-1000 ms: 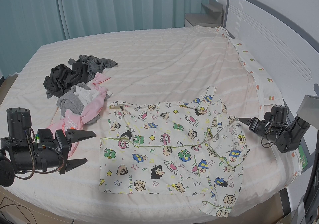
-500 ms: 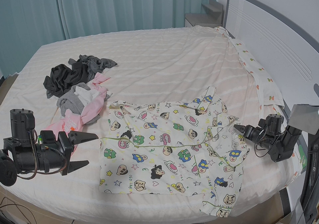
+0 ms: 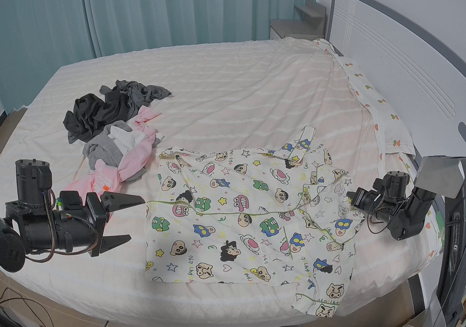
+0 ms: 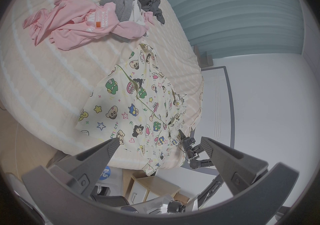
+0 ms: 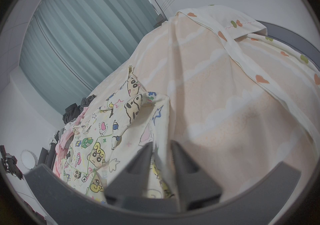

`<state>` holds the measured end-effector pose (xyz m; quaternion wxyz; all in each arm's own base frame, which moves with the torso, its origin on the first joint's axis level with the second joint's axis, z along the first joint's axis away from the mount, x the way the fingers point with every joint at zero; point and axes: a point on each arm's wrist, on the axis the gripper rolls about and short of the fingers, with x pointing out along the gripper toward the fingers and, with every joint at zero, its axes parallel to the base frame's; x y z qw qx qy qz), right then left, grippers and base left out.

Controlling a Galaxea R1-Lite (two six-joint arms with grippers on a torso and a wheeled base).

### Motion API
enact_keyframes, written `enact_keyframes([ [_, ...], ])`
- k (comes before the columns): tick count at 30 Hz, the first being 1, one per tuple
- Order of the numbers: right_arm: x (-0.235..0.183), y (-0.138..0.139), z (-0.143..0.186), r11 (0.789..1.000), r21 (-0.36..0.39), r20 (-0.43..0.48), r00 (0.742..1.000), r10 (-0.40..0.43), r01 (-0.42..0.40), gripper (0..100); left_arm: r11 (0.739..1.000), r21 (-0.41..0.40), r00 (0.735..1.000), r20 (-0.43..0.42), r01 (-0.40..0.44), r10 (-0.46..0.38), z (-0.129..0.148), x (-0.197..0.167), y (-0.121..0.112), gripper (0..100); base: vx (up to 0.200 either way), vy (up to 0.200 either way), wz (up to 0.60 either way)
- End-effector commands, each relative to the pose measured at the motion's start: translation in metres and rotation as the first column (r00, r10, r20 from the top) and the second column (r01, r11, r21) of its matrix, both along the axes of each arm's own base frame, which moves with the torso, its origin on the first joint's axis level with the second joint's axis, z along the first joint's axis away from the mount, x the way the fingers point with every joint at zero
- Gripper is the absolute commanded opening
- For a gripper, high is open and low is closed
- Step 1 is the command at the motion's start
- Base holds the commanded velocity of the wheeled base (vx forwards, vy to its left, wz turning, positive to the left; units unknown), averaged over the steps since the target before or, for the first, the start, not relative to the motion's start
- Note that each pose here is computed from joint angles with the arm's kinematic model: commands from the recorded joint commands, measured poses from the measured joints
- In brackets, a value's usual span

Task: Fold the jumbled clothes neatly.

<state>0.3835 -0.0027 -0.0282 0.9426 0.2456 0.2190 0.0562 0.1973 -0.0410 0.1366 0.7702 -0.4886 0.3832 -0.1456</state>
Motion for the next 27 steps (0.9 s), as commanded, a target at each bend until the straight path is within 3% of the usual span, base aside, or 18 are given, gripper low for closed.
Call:
enact_keyframes([
  [1,0.001,-0.005,0.004,1.000,-0.004,0.018,1.000,-0.021,0.021,0,1.000,0.000,1.000,-0.004,0.000,0.000,-0.001,0.001,0.000,100,0.000,0.000,0.00],
  [7,0.004,-0.019,0.027,0.996,-0.018,0.096,0.991,-0.090,0.092,0,1.000,0.001,1.000,-0.001,-0.001,0.001,0.000,0.001,0.000,100,0.000,0.000,0.00],
  [27,0.012,-0.046,0.025,0.982,-0.034,0.110,0.978,-0.178,0.183,0,1.000,0.002,1.000,0.001,-0.004,0.004,0.000,0.001,0.000,100,0.000,0.000,0.00],
])
